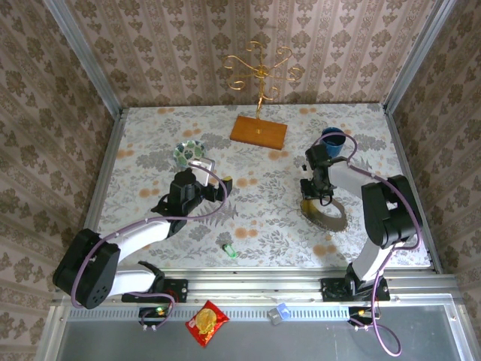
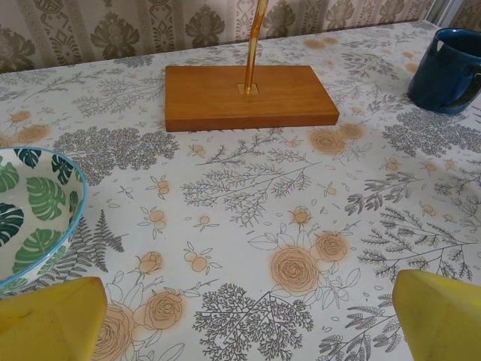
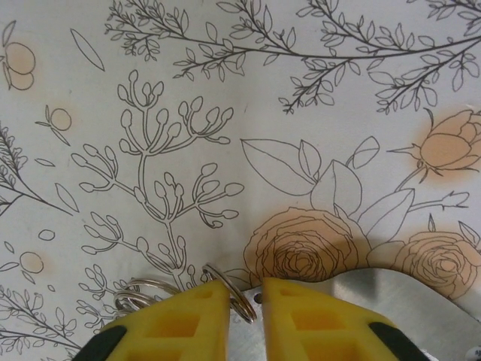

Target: Put the keys on the keyring

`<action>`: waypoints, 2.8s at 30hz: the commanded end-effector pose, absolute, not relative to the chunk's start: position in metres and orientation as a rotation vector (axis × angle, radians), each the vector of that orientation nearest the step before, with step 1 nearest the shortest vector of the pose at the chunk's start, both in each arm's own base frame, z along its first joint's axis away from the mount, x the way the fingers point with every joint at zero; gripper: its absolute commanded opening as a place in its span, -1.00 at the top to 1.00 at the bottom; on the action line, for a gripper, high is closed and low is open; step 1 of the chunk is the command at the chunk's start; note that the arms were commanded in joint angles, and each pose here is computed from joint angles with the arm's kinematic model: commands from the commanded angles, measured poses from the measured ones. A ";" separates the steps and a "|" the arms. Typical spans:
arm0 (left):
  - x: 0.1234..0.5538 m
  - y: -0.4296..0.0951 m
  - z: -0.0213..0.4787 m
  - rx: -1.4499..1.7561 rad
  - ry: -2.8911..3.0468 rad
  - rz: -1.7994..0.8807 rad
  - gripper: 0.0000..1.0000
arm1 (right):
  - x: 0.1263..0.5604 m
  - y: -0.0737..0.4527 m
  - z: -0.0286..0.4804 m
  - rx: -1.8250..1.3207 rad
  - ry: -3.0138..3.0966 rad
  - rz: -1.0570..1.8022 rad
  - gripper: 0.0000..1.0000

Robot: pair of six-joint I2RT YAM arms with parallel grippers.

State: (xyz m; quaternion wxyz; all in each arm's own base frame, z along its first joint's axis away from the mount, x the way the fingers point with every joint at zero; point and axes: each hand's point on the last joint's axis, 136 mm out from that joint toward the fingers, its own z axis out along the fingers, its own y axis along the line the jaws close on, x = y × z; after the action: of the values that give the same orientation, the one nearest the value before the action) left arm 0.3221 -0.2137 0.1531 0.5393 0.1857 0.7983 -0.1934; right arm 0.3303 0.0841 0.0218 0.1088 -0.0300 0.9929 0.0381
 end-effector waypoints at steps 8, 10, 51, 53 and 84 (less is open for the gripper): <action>0.324 -0.214 0.169 0.437 1.858 -0.453 -0.96 | 0.334 0.090 0.027 -0.123 2.921 0.135 0.94; 0.324 -0.214 0.170 0.438 1.855 -0.452 -0.96 | 0.334 0.090 0.031 -0.130 2.911 0.135 1.00; 0.321 -0.196 0.312 0.868 1.513 -0.362 -0.51 | 0.331 0.233 0.254 -0.940 1.905 0.576 1.00; 0.310 -0.209 0.307 0.952 1.477 -0.415 -0.34 | 0.326 0.240 0.253 -0.979 1.889 0.604 1.00; 0.218 -0.302 0.228 1.359 1.574 -1.276 -0.05 | 0.278 0.277 0.233 -1.268 1.658 0.595 1.00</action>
State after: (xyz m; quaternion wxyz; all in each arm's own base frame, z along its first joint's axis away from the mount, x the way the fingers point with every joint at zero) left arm 0.2299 -0.2978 0.2236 0.3744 0.5298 0.6100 -0.4550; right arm 0.2791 0.2733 0.2202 0.4392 -0.5070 0.6982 0.2500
